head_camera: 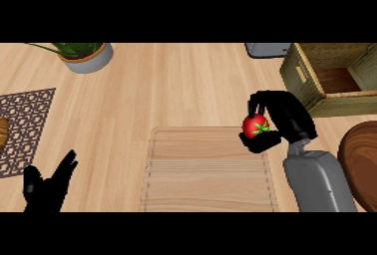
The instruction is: Pick the tomato from the cutting board and place it in the basket
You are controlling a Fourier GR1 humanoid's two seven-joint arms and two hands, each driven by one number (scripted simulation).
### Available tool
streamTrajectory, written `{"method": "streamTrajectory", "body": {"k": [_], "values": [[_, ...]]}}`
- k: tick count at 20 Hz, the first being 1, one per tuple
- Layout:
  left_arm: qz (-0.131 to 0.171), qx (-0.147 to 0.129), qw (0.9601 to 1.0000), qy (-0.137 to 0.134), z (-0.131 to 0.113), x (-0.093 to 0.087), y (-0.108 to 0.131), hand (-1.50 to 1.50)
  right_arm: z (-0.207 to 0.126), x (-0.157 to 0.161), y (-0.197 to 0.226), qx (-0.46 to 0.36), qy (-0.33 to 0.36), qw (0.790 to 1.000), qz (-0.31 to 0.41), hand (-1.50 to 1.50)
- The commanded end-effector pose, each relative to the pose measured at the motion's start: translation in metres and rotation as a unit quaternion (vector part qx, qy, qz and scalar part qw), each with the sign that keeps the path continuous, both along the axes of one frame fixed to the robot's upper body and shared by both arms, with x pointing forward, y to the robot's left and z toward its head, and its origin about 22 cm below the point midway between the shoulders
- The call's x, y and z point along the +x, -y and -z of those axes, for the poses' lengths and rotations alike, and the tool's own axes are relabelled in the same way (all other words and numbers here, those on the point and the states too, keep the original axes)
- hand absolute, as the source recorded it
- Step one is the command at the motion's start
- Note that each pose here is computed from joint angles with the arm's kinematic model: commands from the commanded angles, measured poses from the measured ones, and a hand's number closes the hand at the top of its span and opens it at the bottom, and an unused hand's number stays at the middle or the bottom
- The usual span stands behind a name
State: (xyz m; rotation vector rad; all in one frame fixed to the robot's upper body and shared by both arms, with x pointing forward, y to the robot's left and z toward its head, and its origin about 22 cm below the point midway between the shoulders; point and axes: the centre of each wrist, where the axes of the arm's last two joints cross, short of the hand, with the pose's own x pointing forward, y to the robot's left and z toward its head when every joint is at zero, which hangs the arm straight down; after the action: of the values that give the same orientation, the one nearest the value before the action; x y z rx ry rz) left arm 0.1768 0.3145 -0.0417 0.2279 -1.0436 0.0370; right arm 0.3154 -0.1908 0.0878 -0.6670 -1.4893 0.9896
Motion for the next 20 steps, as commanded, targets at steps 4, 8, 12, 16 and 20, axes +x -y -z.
{"method": "streamTrajectory", "body": {"k": [4, 8, 12, 16, 20], "values": [[0.001, -0.016, 0.9994, -0.03, 0.007, -0.004, 0.0, 0.0, -0.105, -0.037, 0.021, 0.184, 0.13, 0.97, 0.09, 1.5], [0.008, -0.008, 0.9997, -0.023, 0.015, -0.005, 0.012, 0.0, -0.161, -0.063, 0.052, 0.184, 0.145, 0.96, 0.152, 1.5], [0.026, -0.012, 0.9994, -0.021, 0.007, 0.013, 0.015, 0.0, -0.216, -0.072, 0.062, 0.186, 0.16, 0.945, 0.215, 1.5], [0.041, -0.011, 0.9988, -0.025, 0.011, 0.002, 0.019, 0.0, -0.27, -0.07, 0.09, 0.204, 0.171, 0.933, 0.241, 1.5], [0.045, -0.015, 0.9988, -0.013, -0.003, 0.014, 0.016, 0.0, -0.293, -0.06, 0.138, 0.195, 0.168, 0.927, 0.272, 1.5]]}}
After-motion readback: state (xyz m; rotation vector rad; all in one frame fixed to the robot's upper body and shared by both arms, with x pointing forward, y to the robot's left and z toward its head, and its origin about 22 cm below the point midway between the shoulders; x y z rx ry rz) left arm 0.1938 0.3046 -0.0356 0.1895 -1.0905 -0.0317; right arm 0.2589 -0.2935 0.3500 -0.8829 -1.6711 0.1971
